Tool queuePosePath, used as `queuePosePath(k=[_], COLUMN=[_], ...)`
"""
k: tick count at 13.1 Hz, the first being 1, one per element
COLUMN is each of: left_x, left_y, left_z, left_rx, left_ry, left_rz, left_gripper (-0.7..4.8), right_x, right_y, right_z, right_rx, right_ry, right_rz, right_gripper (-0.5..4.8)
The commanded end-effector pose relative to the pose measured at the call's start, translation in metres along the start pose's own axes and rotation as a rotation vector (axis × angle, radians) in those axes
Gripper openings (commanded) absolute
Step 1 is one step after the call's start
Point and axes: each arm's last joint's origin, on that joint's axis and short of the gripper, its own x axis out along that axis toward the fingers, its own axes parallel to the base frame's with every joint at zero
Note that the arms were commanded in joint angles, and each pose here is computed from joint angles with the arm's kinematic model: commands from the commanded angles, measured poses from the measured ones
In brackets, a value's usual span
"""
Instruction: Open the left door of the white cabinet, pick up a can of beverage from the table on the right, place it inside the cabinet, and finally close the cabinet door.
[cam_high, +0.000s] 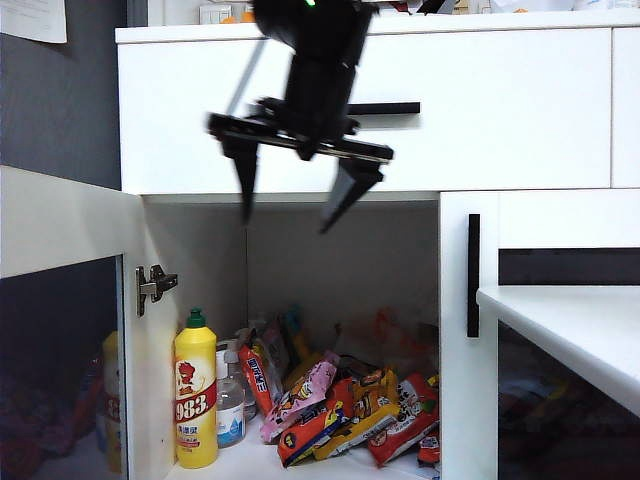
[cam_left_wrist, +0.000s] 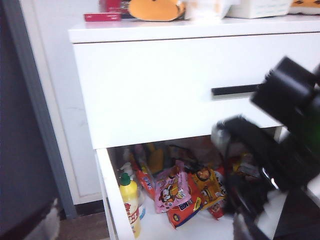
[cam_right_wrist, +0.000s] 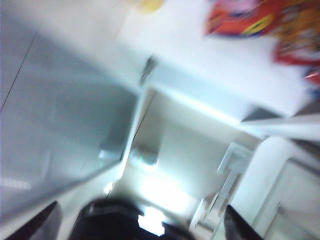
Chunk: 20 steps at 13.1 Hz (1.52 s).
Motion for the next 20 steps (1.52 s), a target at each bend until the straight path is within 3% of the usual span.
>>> queuePosePath(k=[1, 2, 4, 6, 7, 9, 11, 13, 15, 16, 17, 19, 20], left_x=[-0.005, -0.006, -0.007, -0.007, -0.007, -0.008, -0.009, -0.013, -0.016, -0.015, -0.014, -0.014, -0.012], left_y=[0.003, 0.002, 0.000, -0.002, -0.003, -0.005, -0.009, -0.012, -0.011, -0.009, -0.001, 0.006, 0.006], left_z=[0.001, 0.001, 0.001, 0.000, -0.002, -0.007, -0.018, -0.036, -0.044, -0.045, -0.047, -0.047, -0.044], left_rx=[-0.005, -0.007, -0.048, -0.102, -0.128, -0.223, -0.221, -0.235, -0.245, -0.228, -0.136, -0.059, -0.074], left_ry=[-0.007, -0.008, -0.014, -0.012, 0.014, 0.076, 0.178, 0.360, 0.450, 0.454, 0.432, 0.394, 0.366], left_rz=[-0.003, -0.037, -0.113, -0.185, -0.233, -0.276, -0.355, -0.428, -0.408, -0.340, -0.067, 0.180, 0.192], left_gripper=[4.79, 4.79, 4.79, 4.79, 4.79, 4.79, 4.79, 4.79, 4.79, 4.79, 4.79, 4.79, 1.38], right_x=[-0.071, -0.104, -0.205, -0.271, -0.310, -0.321, -0.289, -0.243, -0.231, -0.229, -0.225, -0.223, -0.224], right_y=[0.021, 0.015, -0.024, -0.056, -0.081, -0.112, -0.136, -0.138, -0.134, -0.132, -0.129, -0.127, -0.127], right_z=[-0.045, -0.057, -0.100, -0.137, -0.173, -0.223, -0.278, -0.296, -0.294, -0.290, -0.286, -0.285, -0.284], right_rx=[-0.074, -0.081, -0.096, -0.180, -0.152, -0.109, -0.043, 0.010, 0.024, 0.019, 0.000, -0.012, -0.006], right_ry=[-0.184, -0.284, -0.582, -0.784, -0.894, -0.891, -0.892, -0.973, -1.016, -1.005, -0.975, -0.962, -0.976], right_rz=[0.021, 0.043, 0.114, 0.099, 0.126, 0.036, 0.041, 0.079, 0.094, 0.092, 0.099, 0.109, 0.113], right_gripper=[4.17, 4.17, 4.17, 4.17, 4.17, 4.17, 4.17, 4.17, 4.17, 4.17, 4.15, 3.59, 3.59])
